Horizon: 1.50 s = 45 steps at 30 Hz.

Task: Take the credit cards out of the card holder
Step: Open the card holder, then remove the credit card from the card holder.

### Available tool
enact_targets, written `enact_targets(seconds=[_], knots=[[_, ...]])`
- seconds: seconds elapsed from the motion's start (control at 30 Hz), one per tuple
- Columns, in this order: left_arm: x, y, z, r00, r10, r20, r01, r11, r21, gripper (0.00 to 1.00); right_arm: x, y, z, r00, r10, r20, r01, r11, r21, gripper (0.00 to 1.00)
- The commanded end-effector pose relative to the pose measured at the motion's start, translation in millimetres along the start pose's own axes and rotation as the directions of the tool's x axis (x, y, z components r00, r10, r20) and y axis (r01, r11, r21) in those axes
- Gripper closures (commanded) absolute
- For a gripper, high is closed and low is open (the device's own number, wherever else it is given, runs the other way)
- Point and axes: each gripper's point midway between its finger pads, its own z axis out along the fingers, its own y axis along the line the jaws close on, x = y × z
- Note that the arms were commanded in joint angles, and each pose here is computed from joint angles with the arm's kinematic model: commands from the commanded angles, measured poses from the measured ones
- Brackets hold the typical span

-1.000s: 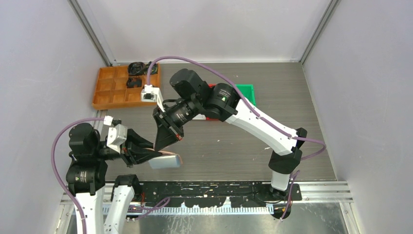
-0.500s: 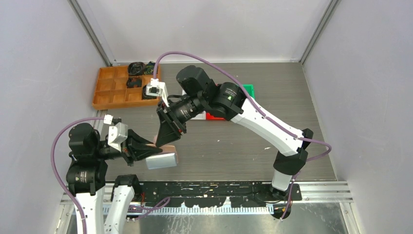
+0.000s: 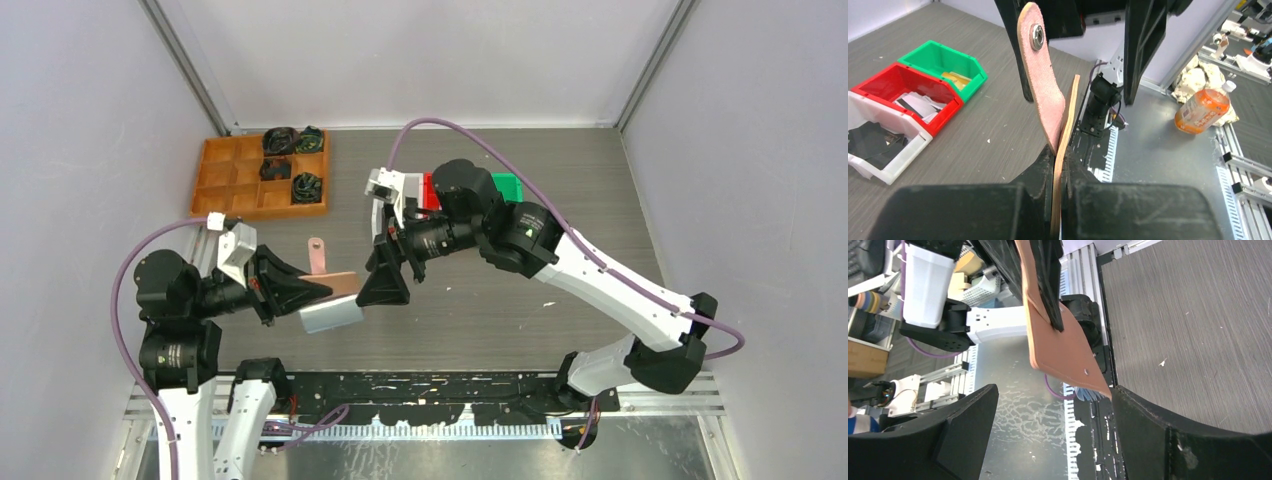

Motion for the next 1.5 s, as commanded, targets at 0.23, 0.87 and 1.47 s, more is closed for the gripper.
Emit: enact_targets(seconds=[0.23, 0.87, 1.47], knots=[[-38, -3, 3, 0.993, -0.096, 0.071, 0.097, 0.995, -0.015, 1.0, -34, 1, 16, 0.971, -0.027, 0.236, 0.043, 0.997, -0.065, 0.16], [-20, 11, 4, 0.979, -0.187, 0.076, 0.192, 0.98, -0.059, 0.45, -65, -1, -10, 0.925, 0.084, 0.37, -0.039, 0.991, -0.127, 0.99], [-57, 34, 5, 0.953, -0.199, 0.23, 0.237, 0.96, -0.152, 1.0, -26, 3, 5, 0.945, 0.231, 0.232, -0.159, 0.943, -0.294, 0.39]])
